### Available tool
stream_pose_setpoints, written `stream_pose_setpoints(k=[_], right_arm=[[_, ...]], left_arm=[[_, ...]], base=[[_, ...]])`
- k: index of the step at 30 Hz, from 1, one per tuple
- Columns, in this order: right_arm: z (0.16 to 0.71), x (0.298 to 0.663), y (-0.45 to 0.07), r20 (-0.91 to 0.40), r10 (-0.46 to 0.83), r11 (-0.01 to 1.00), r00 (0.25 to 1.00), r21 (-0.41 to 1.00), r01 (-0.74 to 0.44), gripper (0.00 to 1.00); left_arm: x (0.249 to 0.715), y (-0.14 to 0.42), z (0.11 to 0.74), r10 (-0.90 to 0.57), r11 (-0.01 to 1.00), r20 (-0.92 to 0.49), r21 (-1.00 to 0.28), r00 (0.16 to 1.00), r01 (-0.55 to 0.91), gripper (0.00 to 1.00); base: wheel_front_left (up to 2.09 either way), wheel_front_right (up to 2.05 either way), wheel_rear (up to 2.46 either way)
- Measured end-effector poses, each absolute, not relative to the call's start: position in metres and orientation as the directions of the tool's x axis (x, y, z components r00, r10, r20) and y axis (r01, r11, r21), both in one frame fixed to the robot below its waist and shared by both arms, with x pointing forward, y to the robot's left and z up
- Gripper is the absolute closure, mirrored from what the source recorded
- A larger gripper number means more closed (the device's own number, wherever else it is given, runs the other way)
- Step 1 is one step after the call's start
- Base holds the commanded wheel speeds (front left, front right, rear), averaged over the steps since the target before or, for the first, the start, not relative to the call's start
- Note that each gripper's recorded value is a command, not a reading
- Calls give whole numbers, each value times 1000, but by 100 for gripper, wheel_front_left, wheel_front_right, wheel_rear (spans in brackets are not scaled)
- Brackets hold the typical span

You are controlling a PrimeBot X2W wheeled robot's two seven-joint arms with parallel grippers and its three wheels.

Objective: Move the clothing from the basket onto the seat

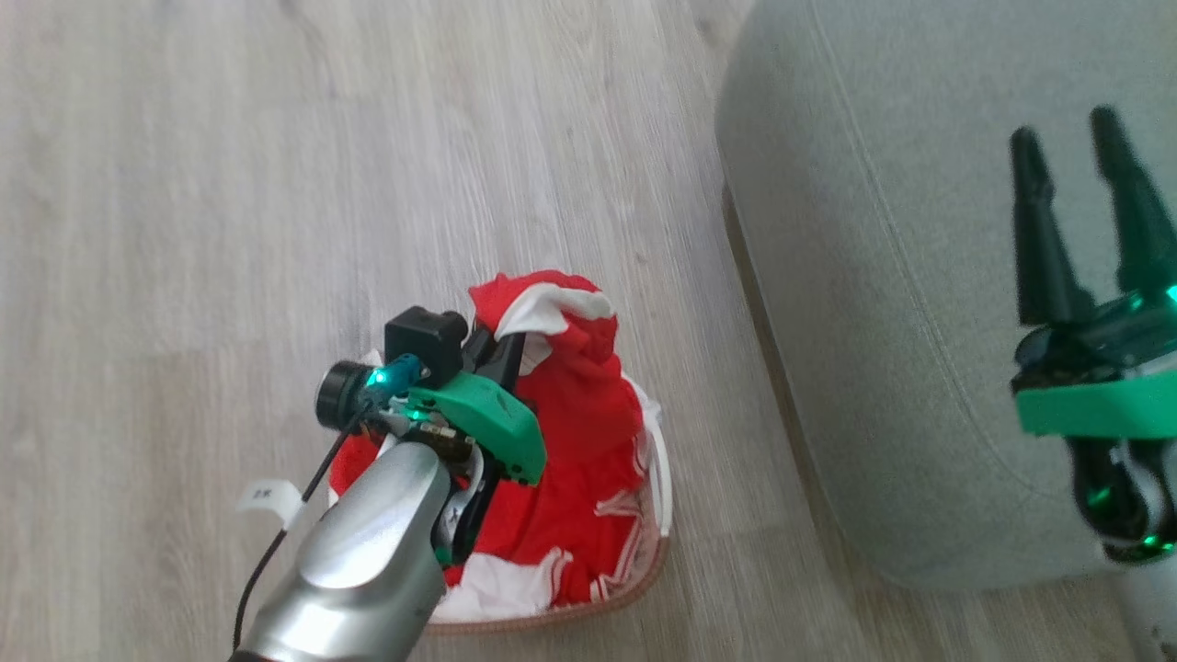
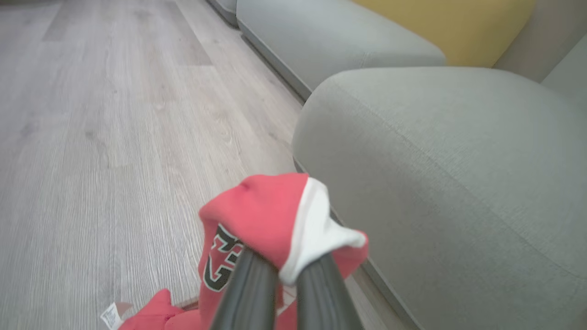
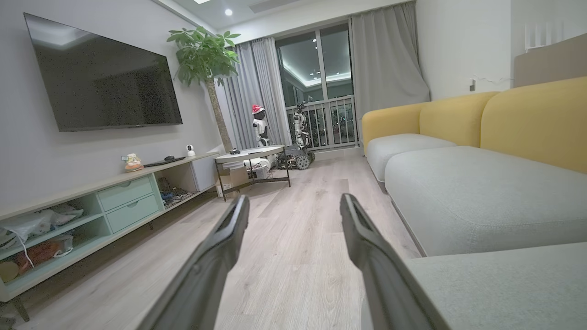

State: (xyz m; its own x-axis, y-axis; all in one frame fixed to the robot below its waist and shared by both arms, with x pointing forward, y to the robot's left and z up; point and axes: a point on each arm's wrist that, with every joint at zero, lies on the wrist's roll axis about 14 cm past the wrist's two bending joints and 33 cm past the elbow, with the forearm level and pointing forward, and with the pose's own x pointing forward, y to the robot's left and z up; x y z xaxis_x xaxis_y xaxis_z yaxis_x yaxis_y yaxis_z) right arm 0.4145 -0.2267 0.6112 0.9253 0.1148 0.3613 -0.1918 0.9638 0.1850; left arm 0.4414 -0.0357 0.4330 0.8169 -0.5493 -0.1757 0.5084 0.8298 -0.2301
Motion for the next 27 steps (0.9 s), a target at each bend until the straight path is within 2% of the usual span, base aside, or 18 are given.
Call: stream_pose_setpoints(k=[6, 12, 22, 27], right_arm=[[612, 397, -210, 363, 148, 953, 920, 197, -231, 0], [609, 381, -192, 357, 181, 942, 916, 206, -267, 0], [579, 364, -165, 270, 265, 925, 925, 200, -324, 0], [573, 362, -157, 251, 287, 920, 924, 198, -339, 0]], left_arm=[[440, -31, 494, -549, 823, -12, -185, 836, 538, 100], [433, -33, 533, -565, 807, 84, -153, 821, 571, 100], [434, -53, 628, -605, 760, 275, -81, 747, 645, 100], [429, -59, 646, -618, 744, 302, -71, 726, 664, 100]], base=[[0, 0, 0], [0, 0, 0], [0, 0, 0], [0, 0, 0]])
